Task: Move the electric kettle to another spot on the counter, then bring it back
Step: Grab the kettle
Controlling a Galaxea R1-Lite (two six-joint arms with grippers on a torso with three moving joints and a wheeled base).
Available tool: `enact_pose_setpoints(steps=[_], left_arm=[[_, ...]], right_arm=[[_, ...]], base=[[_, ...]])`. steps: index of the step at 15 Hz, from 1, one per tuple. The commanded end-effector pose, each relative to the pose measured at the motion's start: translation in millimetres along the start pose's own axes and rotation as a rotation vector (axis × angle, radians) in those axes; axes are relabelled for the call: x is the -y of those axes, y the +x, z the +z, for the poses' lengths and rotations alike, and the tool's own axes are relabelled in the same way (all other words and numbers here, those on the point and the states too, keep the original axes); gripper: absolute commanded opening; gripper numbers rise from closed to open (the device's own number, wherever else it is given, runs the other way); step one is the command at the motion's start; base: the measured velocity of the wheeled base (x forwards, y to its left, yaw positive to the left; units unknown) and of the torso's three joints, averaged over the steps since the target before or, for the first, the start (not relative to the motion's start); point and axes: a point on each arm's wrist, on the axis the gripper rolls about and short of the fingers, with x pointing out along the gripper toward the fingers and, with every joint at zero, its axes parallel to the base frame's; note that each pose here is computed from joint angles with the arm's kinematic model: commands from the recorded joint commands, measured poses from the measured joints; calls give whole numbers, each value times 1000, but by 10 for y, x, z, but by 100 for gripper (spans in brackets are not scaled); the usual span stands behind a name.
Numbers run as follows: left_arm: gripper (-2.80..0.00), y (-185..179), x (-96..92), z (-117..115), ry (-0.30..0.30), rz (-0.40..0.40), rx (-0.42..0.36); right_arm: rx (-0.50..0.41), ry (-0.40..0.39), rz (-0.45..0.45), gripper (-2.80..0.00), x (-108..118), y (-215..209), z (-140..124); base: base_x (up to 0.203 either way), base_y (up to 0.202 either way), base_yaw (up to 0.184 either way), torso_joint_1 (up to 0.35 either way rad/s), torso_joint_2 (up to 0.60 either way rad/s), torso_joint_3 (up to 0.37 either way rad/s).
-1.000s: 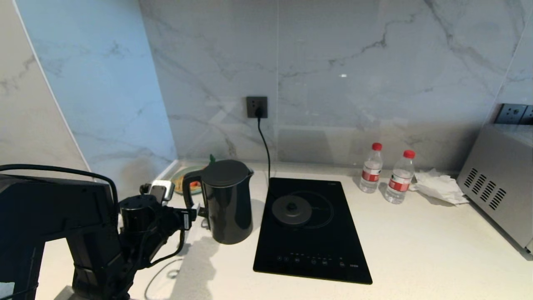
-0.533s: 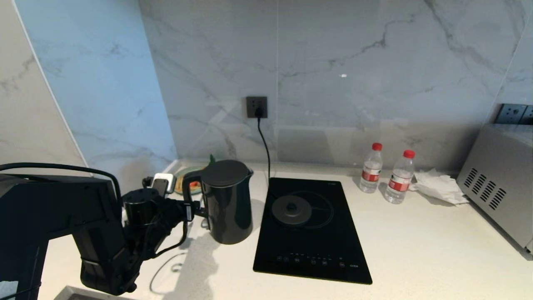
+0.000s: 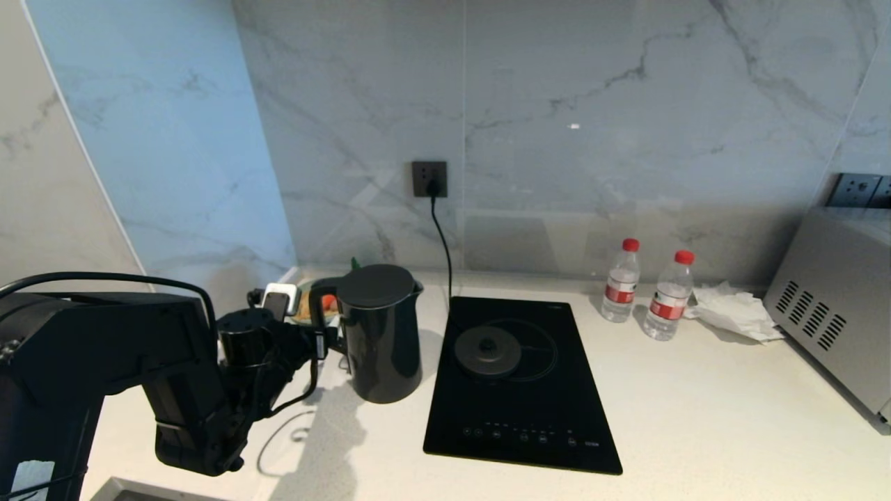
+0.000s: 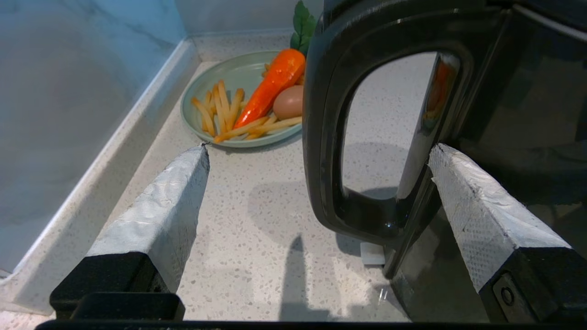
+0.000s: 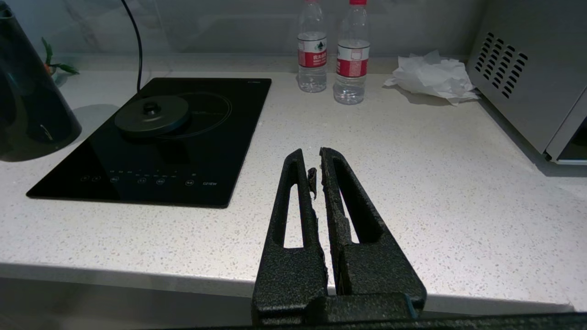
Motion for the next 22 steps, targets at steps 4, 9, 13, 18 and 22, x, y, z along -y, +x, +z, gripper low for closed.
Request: enact_pose_setpoints(steps=[4, 9, 13, 18, 22], left_arm=[[0, 55, -141, -21, -1, 21, 6], [0, 141, -230, 1, 5, 29, 31], [0, 174, -262, 21, 4, 38, 44], [0, 274, -75, 7, 6, -3, 68], [0, 373, -10, 5, 2, -6, 90]], right_arm=[[0, 0, 0, -280, 0, 0, 0], [0, -1, 0, -280, 0, 0, -1], [1, 0, 0, -280, 0, 0, 2], [0, 0, 0, -280, 0, 0, -1], [0, 0, 0, -280, 0, 0, -1]], base=[[0, 0, 0, 0, 0, 0], [0, 0, 0, 0, 0, 0], [0, 0, 0, 0, 0, 0], [0, 0, 0, 0, 0, 0], [0, 0, 0, 0, 0, 0]])
